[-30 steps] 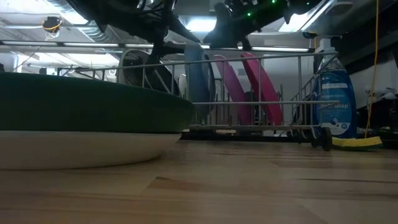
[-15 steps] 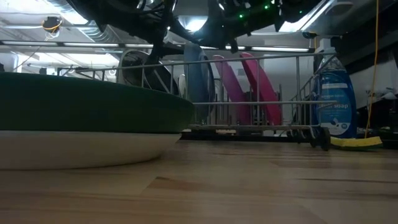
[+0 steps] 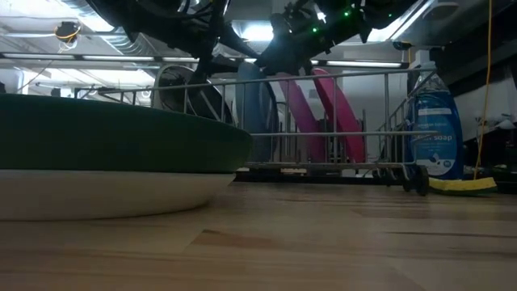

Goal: Sort dishes
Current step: Put the light blue plate in the dish rack

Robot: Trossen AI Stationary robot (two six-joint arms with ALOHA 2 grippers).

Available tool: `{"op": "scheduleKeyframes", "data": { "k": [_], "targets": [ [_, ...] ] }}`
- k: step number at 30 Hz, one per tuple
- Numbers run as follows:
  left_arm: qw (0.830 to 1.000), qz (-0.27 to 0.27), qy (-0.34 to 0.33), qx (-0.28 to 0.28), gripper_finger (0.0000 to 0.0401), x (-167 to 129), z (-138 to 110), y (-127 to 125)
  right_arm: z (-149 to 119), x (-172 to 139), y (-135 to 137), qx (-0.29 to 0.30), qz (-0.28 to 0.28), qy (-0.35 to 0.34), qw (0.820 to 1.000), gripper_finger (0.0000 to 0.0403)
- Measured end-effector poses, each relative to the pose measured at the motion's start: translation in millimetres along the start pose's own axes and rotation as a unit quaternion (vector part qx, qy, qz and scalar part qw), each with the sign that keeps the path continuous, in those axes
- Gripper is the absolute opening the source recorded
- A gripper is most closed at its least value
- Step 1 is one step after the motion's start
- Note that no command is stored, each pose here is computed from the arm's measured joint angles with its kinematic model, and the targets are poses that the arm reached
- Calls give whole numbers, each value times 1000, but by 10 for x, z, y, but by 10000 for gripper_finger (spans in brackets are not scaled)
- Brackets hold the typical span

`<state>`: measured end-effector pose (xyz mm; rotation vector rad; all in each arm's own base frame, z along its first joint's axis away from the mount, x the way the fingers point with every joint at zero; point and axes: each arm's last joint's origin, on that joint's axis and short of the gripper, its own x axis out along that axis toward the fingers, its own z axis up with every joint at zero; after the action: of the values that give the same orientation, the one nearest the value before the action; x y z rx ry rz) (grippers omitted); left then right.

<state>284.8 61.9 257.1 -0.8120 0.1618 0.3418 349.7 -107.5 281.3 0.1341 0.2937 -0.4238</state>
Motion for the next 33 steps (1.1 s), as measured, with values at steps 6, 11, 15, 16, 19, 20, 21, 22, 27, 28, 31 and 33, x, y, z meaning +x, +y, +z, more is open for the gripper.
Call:
{"op": "scheduleKeyframes", "data": {
  "k": [6,11,15,16,19,20,21,22,27,28,31,33],
  "targets": [
    [1000,0,3,-17,109,-3,-3,0,-5,0,-1,-1,0,2,1000,186],
    [999,-12,16,30,111,-3,2,9,-12,1,0,-1,1,4,1000,186],
    [996,-16,20,83,127,-3,-3,7,-14,1,1,-1,4,5,1000,186],
    [995,-14,18,92,135,-3,-1,8,-15,1,1,-1,4,5,1000,186],
    [991,-8,11,132,164,-3,2,10,-17,2,1,-1,4,6,1000,186],
    [989,-8,11,147,175,-3,3,9,-18,3,1,-1,3,6,1000,186],
    [987,-9,10,161,185,-3,3,9,-18,4,1,-1,3,6,1000,186],
    [985,-9,10,174,194,-3,3,9,-19,4,1,-1,3,6,1000,186],
    [970,-7,9,243,219,-3,3,12,-24,6,0,-2,3,7,1000,186],
    [966,-7,9,257,221,-3,3,12,-24,6,0,-2,3,8,1000,186],
    [953,-4,8,304,221,-3,4,16,-26,6,0,-2,3,8,1000,186],
    [942,2,5,335,220,-3,5,20,-26,6,0,-2,3,8,1000,186]
  ]
}}
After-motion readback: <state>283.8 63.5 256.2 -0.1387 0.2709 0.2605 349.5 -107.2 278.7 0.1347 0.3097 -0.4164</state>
